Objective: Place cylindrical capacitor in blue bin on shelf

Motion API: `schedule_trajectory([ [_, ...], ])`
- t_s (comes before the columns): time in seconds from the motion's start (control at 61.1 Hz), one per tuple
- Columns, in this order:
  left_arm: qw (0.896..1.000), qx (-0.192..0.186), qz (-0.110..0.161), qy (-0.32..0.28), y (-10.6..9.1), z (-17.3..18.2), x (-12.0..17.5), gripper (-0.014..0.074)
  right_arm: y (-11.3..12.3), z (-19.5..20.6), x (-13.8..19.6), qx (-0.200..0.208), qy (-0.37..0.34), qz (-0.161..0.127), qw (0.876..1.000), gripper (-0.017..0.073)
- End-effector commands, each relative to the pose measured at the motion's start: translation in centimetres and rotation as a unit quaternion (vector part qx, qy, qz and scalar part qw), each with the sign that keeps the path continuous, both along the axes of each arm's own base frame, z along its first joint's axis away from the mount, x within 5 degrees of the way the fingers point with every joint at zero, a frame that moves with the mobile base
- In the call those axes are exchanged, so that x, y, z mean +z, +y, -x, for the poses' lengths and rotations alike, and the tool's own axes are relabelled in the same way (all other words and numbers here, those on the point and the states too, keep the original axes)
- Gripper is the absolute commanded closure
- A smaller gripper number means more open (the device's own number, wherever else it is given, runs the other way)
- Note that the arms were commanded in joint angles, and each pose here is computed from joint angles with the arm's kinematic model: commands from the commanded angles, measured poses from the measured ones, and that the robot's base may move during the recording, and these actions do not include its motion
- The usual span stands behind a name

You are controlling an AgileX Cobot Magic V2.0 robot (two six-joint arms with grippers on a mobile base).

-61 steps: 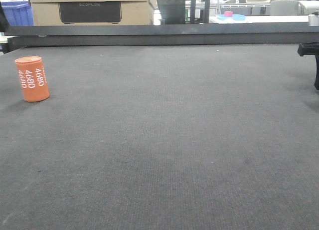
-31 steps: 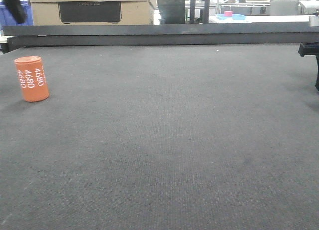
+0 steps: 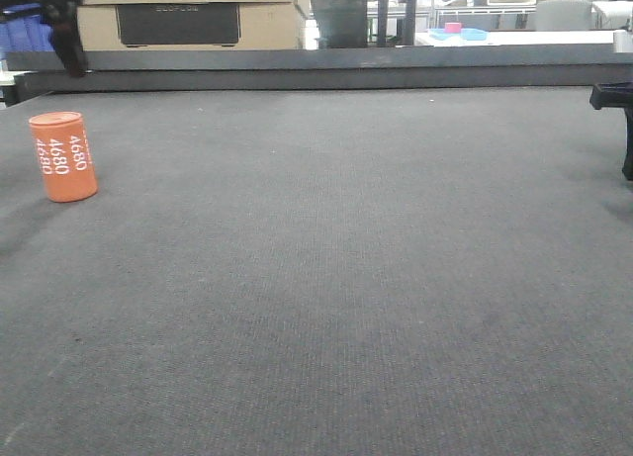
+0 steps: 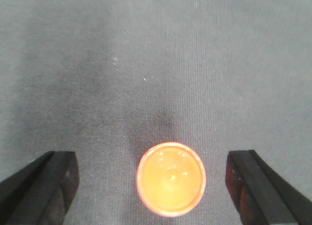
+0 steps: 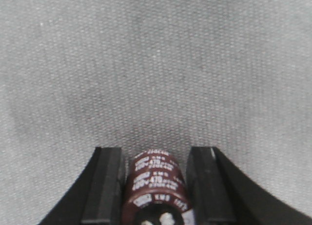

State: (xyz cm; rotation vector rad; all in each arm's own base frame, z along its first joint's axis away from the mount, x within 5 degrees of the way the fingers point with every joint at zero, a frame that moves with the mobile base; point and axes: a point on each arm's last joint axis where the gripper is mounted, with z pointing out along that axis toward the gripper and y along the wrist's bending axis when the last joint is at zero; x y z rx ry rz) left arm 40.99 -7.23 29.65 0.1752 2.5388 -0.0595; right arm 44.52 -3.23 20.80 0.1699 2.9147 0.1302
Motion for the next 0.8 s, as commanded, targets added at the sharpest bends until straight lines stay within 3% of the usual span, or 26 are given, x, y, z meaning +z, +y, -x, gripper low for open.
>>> schedule_trajectory([
  [0.0,1.0,-0.01,-0.011,0.012,-0.8,-0.5,-0.4,0.0083,-0.1,0.1,0.1,-0.002,0.004,-0.005,1.0,0.0721],
  [0.327,0.997,-0.006,-0.02,0.07,-0.8,-1.3,-3.7,0.0086,-0.1,0.1,0.1,-0.002,0.004,-0.005,1.0,0.0721],
  [0.573,0.998,-0.004,-0.02,0.061,-0.9,-2.1,-4.8,0.0093,-0.1,0.2,0.1,-0.001,0.011,-0.006,1.0,0.0721],
  [0.688,0.998,-0.004,-0.024,0.063,-0.9,-2.1,-4.8,0.0182,-0.1,0.3,0.1,-0.001,0.014,-0.006,1.0,0.0721],
  [0.786,0.998,-0.004,-0.025,0.064,-0.9,-2.0,-4.9,0.0321,-0.1,0.3,0.1,-0.001,0.015,-0.006,1.0,0.0721],
])
